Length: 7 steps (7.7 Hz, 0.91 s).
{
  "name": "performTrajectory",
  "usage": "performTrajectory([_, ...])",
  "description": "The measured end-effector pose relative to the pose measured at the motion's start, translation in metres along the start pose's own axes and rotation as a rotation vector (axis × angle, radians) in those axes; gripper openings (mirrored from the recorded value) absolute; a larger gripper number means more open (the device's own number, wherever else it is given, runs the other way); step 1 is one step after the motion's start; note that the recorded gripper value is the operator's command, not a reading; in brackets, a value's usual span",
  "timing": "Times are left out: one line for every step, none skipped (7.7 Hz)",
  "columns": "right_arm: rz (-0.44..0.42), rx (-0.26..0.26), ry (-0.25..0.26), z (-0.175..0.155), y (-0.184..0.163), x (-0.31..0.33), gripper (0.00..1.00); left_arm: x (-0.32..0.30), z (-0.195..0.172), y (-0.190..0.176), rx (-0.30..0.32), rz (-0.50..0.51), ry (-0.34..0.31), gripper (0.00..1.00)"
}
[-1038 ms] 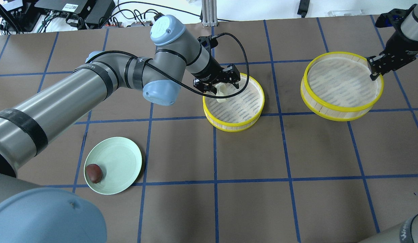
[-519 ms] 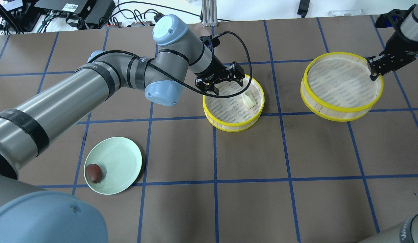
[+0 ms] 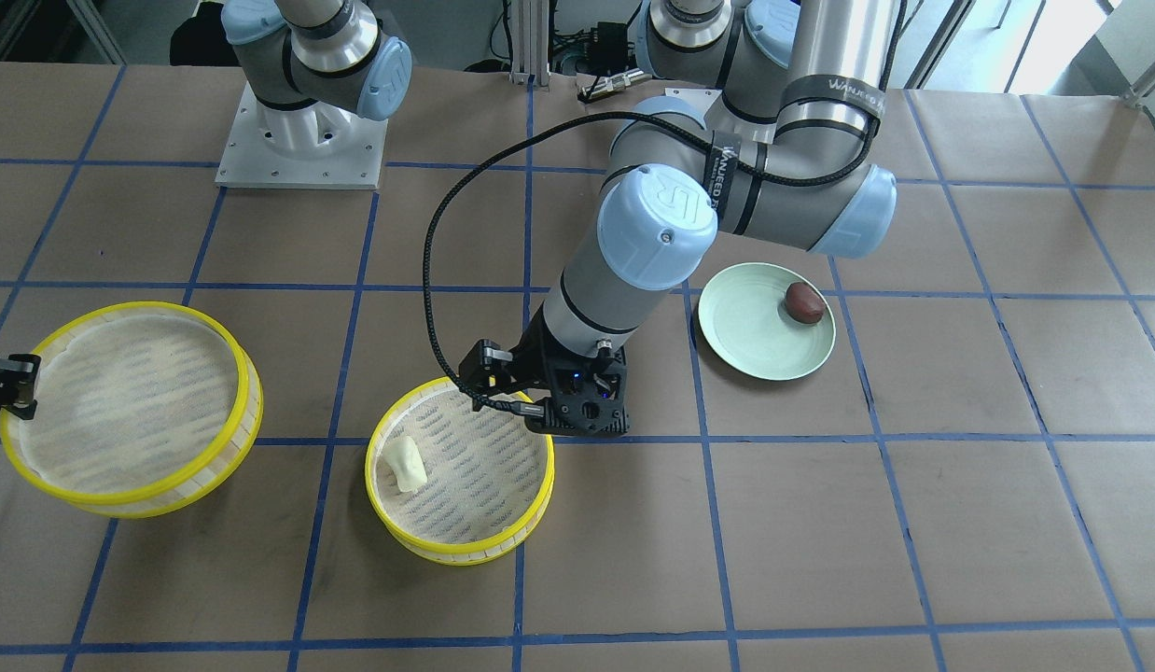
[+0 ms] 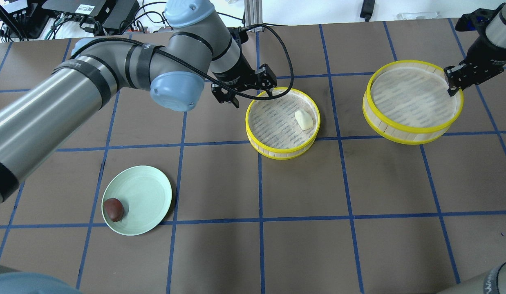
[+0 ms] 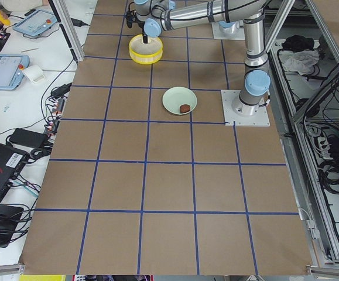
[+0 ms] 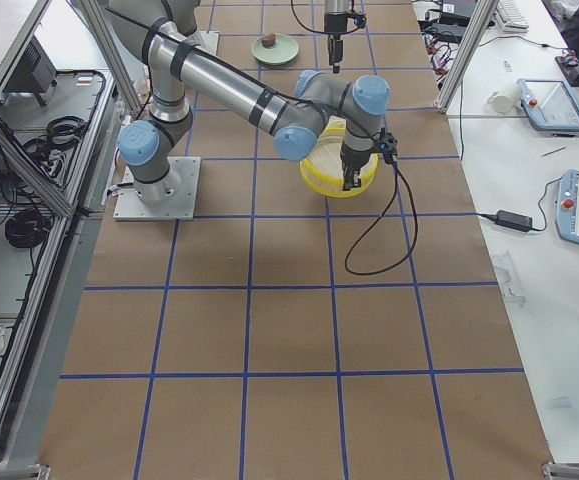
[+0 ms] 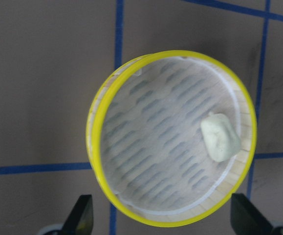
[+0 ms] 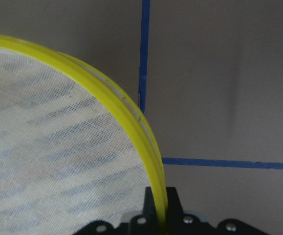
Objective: Place buns in different layers of steamer
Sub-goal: 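Move the left gripper back over the plate while the right gripper restacks the top tier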
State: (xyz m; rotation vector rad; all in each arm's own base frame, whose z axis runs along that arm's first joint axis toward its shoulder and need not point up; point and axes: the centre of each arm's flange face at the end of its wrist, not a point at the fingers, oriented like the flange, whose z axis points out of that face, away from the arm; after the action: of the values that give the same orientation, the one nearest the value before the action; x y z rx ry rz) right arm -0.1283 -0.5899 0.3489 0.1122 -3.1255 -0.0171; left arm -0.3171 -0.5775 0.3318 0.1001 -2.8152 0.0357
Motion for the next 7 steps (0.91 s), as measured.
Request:
performTrajectory([0.027,0.001,0.001,-0.002,-0.001,-0.004,0.00,-0.026,-0.016,-0.001,-0.027,0.006,-0.082,1.00])
performTrajectory([0.047,0.003,0.001,-0.004,-0.004,-0.015,0.00,-0.057,-0.033,-0.004,-0.066,-0.012,-0.134,1.00])
performTrajectory([0.073,0.005,0.005,-0.007,-0.010,-0.038,0.00,-0.091,-0.052,-0.007,-0.104,-0.047,-0.160,1.00])
performTrajectory([0.100,0.012,0.009,-0.010,-0.016,-0.072,0.00,-0.125,-0.070,-0.008,-0.138,-0.063,-0.179,1.00])
performTrajectory([0.133,0.019,0.008,-0.013,-0.021,-0.113,0.00,-0.161,-0.087,-0.009,-0.169,-0.087,-0.223,1.00])
performTrajectory([0.167,0.026,0.004,-0.015,-0.024,-0.161,0.00,-0.196,-0.103,-0.009,-0.186,-0.123,-0.271,1.00])
performTrajectory([0.208,0.036,-0.001,-0.014,-0.026,-0.205,0.00,-0.225,-0.112,-0.004,-0.204,-0.165,-0.295,1.00])
